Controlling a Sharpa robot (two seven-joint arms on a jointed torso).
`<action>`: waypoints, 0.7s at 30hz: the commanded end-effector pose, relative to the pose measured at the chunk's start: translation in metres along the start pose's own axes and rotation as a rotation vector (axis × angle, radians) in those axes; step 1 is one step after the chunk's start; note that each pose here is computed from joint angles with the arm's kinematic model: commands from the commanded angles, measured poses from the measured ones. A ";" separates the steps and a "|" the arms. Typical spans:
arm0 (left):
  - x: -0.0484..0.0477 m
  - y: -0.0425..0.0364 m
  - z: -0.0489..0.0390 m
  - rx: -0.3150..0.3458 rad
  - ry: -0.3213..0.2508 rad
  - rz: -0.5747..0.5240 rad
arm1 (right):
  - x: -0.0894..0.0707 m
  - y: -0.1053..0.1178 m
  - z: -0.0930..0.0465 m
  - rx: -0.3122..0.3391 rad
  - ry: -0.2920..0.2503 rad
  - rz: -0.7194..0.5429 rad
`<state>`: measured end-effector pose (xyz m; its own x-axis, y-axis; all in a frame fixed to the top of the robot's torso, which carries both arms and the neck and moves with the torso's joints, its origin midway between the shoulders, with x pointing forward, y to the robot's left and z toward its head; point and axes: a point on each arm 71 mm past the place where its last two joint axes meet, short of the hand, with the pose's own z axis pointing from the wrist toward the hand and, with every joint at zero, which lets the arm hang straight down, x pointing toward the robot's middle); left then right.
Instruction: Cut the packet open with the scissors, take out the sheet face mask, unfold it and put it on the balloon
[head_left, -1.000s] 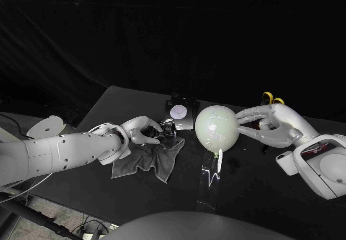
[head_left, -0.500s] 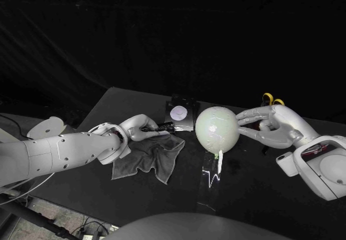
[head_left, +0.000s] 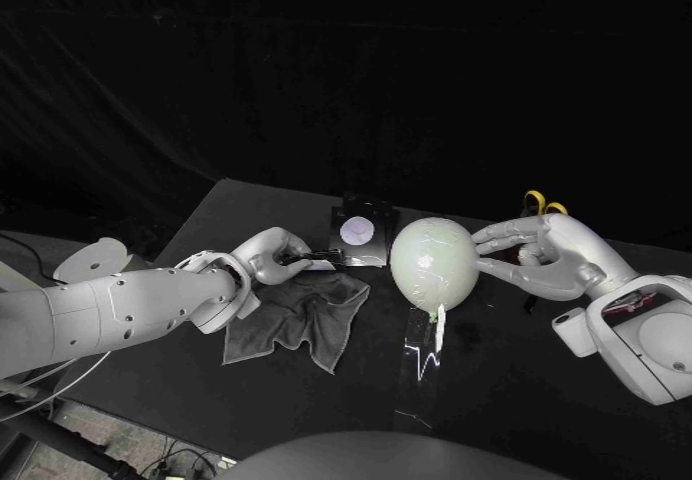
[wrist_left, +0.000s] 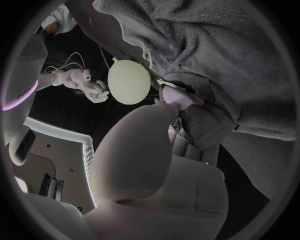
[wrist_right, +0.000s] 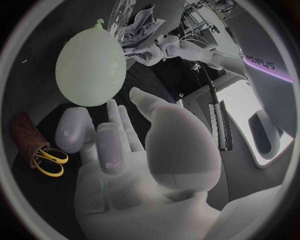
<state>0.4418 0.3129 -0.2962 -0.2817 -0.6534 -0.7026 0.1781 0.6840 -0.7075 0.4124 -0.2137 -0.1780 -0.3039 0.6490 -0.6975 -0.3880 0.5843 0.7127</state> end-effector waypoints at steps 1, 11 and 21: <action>-0.0091 -0.0057 0.0015 0.040 -0.078 -0.132 | 0.001 0.000 0.001 -0.015 0.006 0.001; -0.0231 -0.0102 0.0044 0.033 -0.146 -0.423 | -0.002 -0.004 0.004 -0.010 -0.004 -0.003; -0.0253 -0.0224 0.0101 0.041 -0.118 -0.706 | -0.005 -0.008 0.008 0.007 -0.019 0.016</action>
<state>0.4537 0.3147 -0.2660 -0.2136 -0.9453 -0.2466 0.0582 0.2397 -0.9691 0.4235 -0.2183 -0.1809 -0.2885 0.6573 -0.6962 -0.3752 0.5914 0.7138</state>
